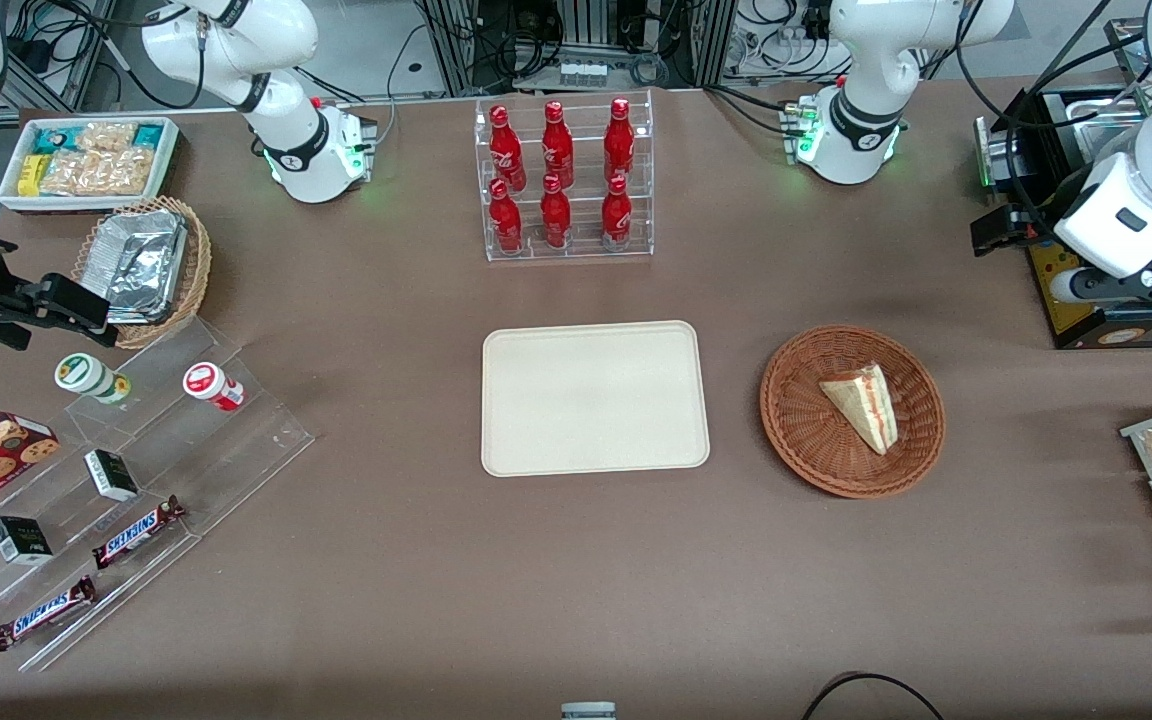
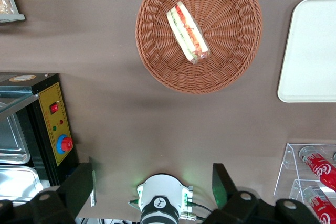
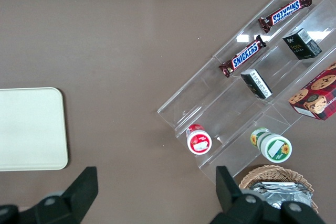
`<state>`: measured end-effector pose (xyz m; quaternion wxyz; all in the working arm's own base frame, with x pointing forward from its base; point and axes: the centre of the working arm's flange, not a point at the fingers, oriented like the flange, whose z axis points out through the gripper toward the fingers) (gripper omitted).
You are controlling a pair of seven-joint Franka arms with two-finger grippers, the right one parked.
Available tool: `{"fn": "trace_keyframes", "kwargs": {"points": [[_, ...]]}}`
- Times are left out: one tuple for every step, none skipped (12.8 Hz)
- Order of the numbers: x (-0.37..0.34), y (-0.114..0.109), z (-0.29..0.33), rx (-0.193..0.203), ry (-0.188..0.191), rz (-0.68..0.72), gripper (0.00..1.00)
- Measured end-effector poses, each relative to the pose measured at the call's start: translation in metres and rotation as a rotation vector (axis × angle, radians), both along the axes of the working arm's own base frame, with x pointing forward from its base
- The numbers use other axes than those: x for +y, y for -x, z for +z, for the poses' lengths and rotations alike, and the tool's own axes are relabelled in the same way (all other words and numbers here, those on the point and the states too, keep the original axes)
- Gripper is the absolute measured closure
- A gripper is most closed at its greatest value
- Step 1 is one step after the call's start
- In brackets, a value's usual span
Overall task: Place sandwich from basket to tray
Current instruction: 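Move the left gripper over the wrapped sandwich in the wicker basket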
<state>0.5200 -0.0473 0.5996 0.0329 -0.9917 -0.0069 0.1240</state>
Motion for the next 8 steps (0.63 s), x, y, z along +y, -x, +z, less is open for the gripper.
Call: {"fn": "trace_keyframes", "kwargs": {"points": [[-0.001, 0.0, 0.0, -0.001, 0.0, -0.002, 0.0], [-0.001, -0.001, -0.001, -0.002, 0.0, -0.003, 0.0], [-0.001, -0.002, -0.003, 0.002, 0.0, -0.003, 0.0], [-0.002, -0.004, -0.008, 0.012, -0.001, -0.003, 0.0], [-0.002, -0.007, -0.016, 0.023, -0.001, -0.003, 0.0], [-0.002, -0.012, -0.027, 0.026, -0.001, -0.004, 0.0], [-0.003, -0.016, -0.039, 0.027, -0.001, -0.005, 0.0], [-0.003, -0.019, -0.053, 0.03, -0.001, -0.006, 0.0]]}}
